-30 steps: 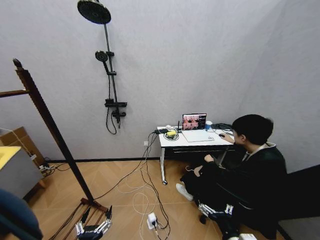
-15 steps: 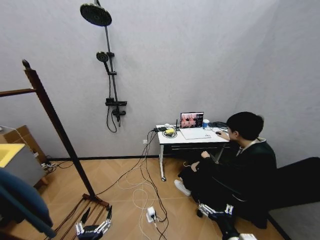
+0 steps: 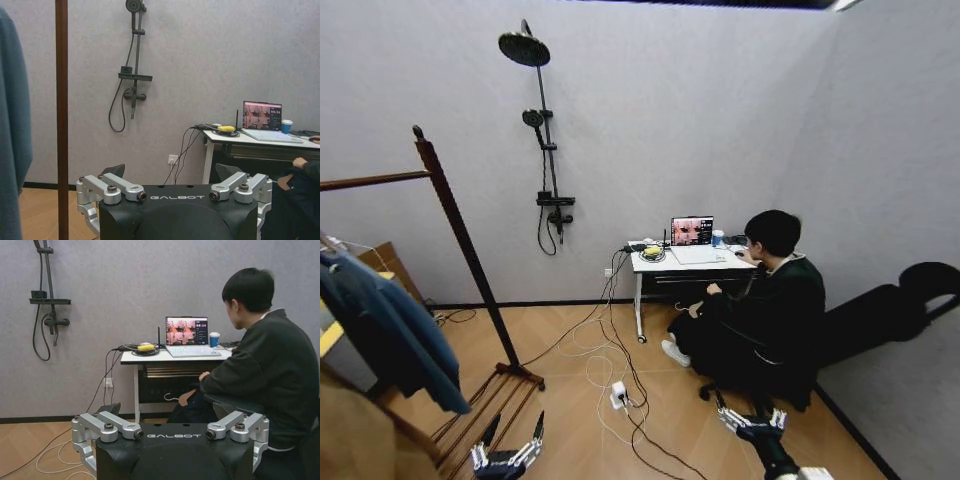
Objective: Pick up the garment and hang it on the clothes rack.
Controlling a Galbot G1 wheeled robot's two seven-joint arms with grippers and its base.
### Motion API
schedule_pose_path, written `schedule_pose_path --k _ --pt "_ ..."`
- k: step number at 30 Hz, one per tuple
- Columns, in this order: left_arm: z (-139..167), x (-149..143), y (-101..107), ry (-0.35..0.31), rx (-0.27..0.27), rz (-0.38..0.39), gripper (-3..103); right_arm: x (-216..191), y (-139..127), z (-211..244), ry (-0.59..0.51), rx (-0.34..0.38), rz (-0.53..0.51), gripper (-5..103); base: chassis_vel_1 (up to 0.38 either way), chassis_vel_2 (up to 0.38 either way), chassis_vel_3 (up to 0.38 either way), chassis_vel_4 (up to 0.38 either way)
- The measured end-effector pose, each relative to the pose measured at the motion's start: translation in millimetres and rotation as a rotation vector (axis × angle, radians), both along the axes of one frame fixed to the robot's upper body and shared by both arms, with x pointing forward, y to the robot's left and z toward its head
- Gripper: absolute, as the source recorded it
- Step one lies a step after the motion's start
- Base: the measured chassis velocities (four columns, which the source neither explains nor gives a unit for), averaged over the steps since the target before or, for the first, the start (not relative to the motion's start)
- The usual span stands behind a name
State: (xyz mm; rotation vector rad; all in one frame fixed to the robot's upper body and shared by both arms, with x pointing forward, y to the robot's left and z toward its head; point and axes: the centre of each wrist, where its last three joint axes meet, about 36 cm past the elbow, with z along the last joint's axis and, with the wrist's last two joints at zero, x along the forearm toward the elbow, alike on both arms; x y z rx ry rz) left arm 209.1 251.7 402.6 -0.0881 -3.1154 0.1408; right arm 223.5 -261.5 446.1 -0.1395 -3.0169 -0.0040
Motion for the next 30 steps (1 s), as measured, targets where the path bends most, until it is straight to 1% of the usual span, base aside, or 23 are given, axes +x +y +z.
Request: schedule_pose_path --k 8,12,15,20,30 --pt "-0.1 -0.1 0.0 0.000 0.000 0.000 100 -0.1 0.0 -0.1 0.000 0.000 0.000 100 0.384 -0.244 -0.371 0.238" --pt "-0.1 -0.1 0.0 0.000 0.000 0.000 100 0.0 0.0 -0.1 0.000 0.000 0.000 100 0.324 0.006 -0.341 0.007" --pt "0.0 0.0 0.2 0.000 0.001 0.001 100 -0.1 0.1 -0.1 0.000 0.000 0.000 100 0.166 0.098 -0.206 -0.065" --pt "0.0 0.0 0.1 0.000 0.000 0.000 100 -0.1 0.1 0.0 0.000 0.000 0.000 100 0.054 0.038 -0.053 -0.082" --pt "0.0 0.1 -0.1 0.000 0.000 0.000 100 0.1 0.0 0.1 0.000 0.000 0.000 100 -0.044 0.015 0.059 -0.010"
